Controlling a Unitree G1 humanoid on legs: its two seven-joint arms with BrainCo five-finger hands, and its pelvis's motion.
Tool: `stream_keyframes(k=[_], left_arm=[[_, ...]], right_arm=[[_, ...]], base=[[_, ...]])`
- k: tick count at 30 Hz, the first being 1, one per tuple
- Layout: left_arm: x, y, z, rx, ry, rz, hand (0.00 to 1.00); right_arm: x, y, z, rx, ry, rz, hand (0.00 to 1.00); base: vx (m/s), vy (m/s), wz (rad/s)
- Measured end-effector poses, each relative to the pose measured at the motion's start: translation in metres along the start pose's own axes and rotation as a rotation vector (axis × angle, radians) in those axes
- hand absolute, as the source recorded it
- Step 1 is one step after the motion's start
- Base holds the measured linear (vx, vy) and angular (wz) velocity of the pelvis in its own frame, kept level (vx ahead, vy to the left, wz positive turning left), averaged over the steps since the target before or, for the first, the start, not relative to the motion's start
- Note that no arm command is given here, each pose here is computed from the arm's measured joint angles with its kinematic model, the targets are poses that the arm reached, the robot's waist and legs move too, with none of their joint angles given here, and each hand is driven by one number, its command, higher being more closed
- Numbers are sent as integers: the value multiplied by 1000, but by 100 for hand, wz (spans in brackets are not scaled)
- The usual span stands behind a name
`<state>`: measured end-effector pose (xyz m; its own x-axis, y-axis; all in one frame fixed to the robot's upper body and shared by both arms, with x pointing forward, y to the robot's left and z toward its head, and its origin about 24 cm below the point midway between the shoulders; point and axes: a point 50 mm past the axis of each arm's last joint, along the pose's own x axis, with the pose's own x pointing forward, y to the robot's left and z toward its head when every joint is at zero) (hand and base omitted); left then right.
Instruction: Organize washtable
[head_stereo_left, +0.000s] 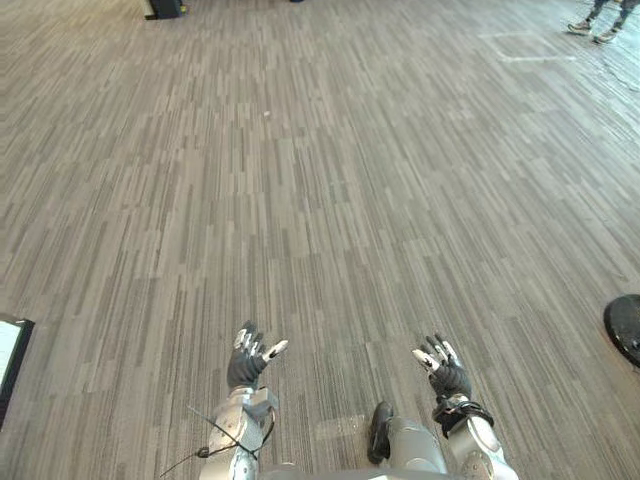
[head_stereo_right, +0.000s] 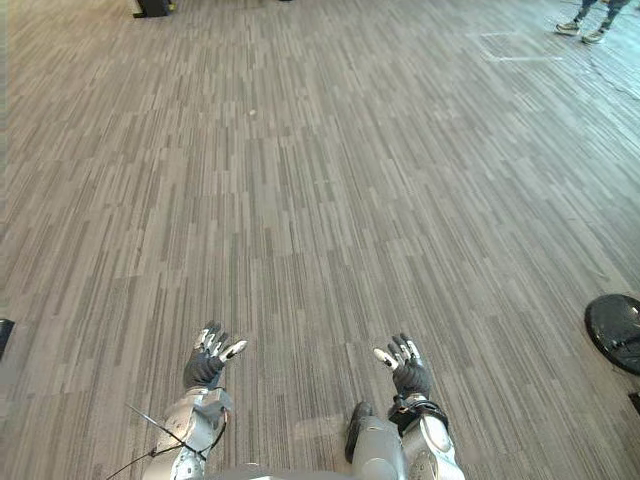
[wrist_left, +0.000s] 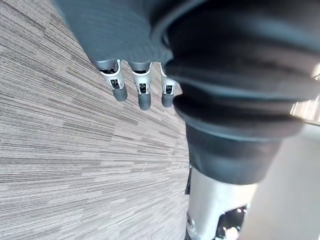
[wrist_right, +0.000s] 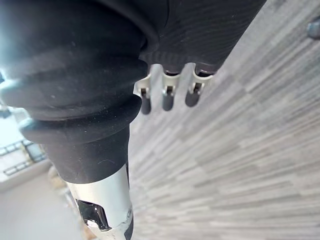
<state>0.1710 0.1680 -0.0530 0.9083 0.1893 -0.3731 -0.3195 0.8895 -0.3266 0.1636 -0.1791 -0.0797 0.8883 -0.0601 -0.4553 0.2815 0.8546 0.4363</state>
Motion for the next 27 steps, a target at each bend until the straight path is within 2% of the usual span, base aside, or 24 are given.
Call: stream_keyframes(k=[5,11,18,21,27], left_arm=[[-9,11,-14,-7,55,54,0],[-12,20,-26,1,101,88,0],[-9,47,-59,151,293,115,0],[-22,60,-84,175,421,164,0],[-27,64,-90,188,455,172,0]], right_arm=[[-7,-14,-6,-24,36,-31,0],[-1,-36,2,10,8,-170,0],[-13,-53,-44,-21,212,-292,0],[-21,-60,-57,-32,276,-322,0],[-25,-67,-61,-17,296,-359,0]], base=[[86,-3,34],[138,103,-24],[116,80,-23],[47,-19,-24],[-6,-43,-10]])
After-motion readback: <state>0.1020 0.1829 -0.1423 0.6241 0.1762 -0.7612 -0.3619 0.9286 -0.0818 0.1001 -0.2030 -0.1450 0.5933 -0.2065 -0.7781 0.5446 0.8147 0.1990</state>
